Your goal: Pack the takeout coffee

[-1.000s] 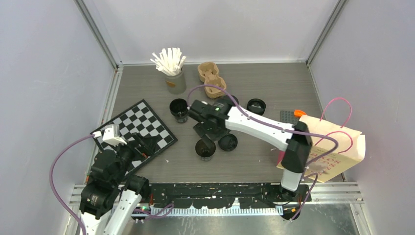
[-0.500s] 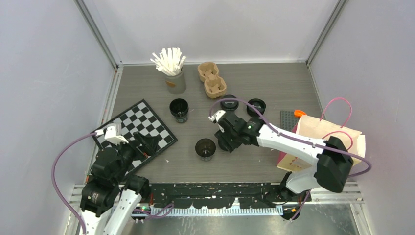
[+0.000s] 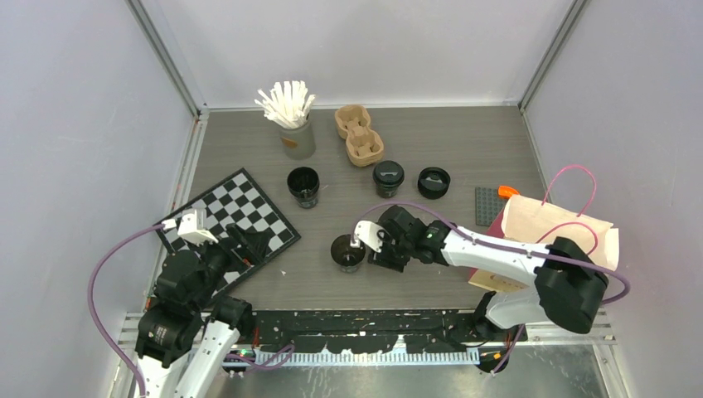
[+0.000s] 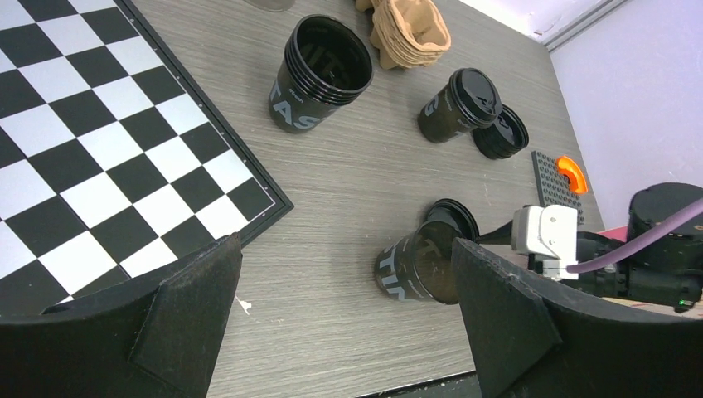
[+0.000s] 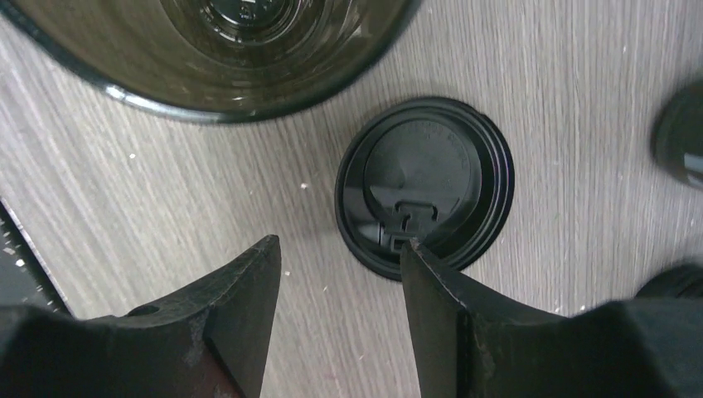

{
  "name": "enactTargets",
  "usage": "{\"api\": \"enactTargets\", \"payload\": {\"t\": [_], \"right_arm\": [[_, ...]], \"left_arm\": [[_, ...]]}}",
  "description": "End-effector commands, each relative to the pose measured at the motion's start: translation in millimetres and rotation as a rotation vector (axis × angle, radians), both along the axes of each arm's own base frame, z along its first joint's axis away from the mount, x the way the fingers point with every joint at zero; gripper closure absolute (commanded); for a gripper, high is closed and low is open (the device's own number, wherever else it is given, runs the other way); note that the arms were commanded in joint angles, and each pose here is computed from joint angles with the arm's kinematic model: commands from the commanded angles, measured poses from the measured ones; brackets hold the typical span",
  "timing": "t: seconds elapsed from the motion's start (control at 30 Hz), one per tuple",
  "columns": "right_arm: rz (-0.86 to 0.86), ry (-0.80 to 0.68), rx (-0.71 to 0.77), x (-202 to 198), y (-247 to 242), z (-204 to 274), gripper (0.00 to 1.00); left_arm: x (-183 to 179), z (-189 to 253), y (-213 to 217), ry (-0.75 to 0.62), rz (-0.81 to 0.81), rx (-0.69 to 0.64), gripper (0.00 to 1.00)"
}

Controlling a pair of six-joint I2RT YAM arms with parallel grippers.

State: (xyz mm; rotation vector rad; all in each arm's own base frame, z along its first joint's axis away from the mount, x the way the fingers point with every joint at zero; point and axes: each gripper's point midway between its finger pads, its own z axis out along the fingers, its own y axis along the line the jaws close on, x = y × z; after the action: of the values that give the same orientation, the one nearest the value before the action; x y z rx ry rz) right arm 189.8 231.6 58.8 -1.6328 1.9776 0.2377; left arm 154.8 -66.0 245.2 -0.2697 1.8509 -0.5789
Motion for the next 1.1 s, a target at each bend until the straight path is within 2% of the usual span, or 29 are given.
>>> {"api": "enactTargets", "payload": {"t": [0.0, 0.13, 0.33, 0.43, 0.53, 0.67, 0.77, 1.0, 1.07], "right_arm": [[0.119, -0.082, 0.023, 18.3, 22.8, -0.2, 0.4], [0.144, -0.081, -0.027, 22.4, 21.9, -14.4, 0.43], [0.139, -0.095, -0.039, 24.6, 19.4, -24.7, 0.56], [0.114, -0.109, 0.0, 26.0, 22.6, -18.7, 0.74], [0.09, -0.1, 0.048, 21.0, 23.4, -9.1, 0.98], [0.058, -0.08, 0.093, 12.9, 20.5, -0.5, 1.0], [-0.042, -0.063, 0.139, 13.2, 19.2, 19.3, 1.0], [-0.273, 0.047, 0.368, 1.5, 27.6, 93.6, 1.0], [-0.348, 0.101, 0.43, -2.6, 31.3, 109.5, 1.0]], "left_arm": [[0.5, 9.9, -2.9, -0.047, -0.025, 0.006, 0.0], [-0.2, 10.2, -3.8, -0.049, -0.033, 0.006, 0.0], [-0.6, 10.5, -4.0, -0.051, -0.033, 0.005, 0.0], [-0.2, 10.6, -3.5, -0.052, -0.031, 0.007, 0.0], [-0.3, 10.9, -3.3, -0.054, -0.031, 0.008, 0.0], [-1.5, 12.2, -2.9, -0.063, -0.032, 0.007, 0.0], [-1.1, 13.1, -1.9, -0.07, -0.029, 0.013, 0.0], [2.8, 22.9, -6.1, -0.137, -0.067, 0.046, 0.0], [0.6, 26.1, -14.4, -0.14, -0.121, 0.051, 0.0]]}}
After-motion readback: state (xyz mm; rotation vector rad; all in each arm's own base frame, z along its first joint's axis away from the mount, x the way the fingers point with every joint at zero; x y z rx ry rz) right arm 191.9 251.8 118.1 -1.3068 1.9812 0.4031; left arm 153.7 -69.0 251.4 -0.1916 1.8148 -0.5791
